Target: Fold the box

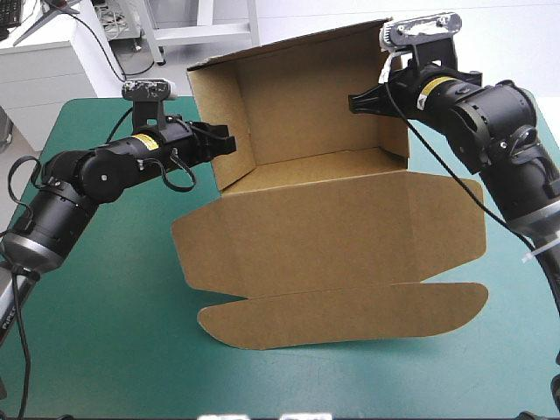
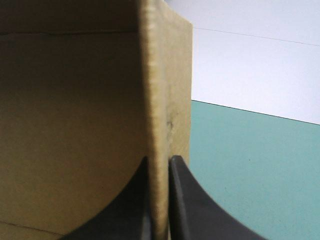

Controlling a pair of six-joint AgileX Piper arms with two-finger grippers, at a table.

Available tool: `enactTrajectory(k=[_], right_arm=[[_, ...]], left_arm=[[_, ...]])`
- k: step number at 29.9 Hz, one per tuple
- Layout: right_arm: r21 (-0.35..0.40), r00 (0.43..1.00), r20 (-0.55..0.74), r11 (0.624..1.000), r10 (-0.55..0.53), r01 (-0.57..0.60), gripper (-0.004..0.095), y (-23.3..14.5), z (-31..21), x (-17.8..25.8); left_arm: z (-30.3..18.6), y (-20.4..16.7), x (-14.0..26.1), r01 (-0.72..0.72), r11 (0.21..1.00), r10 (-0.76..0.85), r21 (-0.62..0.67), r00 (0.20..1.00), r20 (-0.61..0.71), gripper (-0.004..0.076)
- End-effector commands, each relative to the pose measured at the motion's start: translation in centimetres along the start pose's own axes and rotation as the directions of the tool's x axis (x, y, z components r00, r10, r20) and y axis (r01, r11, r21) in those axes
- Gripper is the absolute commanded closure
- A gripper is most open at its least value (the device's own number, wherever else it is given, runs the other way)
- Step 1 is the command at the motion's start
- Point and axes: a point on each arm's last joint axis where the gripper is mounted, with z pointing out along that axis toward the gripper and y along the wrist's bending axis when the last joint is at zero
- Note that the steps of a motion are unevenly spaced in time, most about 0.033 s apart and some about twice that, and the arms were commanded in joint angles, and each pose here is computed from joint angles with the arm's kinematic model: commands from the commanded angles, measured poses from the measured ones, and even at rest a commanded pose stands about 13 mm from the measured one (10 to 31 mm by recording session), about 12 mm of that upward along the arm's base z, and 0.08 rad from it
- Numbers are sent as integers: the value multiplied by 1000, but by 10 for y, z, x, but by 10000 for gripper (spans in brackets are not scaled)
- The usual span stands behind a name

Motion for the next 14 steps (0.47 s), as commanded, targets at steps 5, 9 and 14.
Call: enactTrajectory(k=[5, 9, 14], right_arm=[[-153, 995, 59, 985, 85, -75, 908, 14, -23, -12], [-127, 999, -49, 992, 11, -17, 908, 14, -14, 0], [-118, 978, -206, 993, -25, 1, 908, 18, 11, 18]], left_arm=[[-14, -17, -15, 56, 995, -64, 87, 993, 94, 732], [-12, -16, -12, 46, 996, -51, 78, 997, 60, 732], [-6, -12, -6, 1, 999, -1, 50, 1000, 1, 732]])
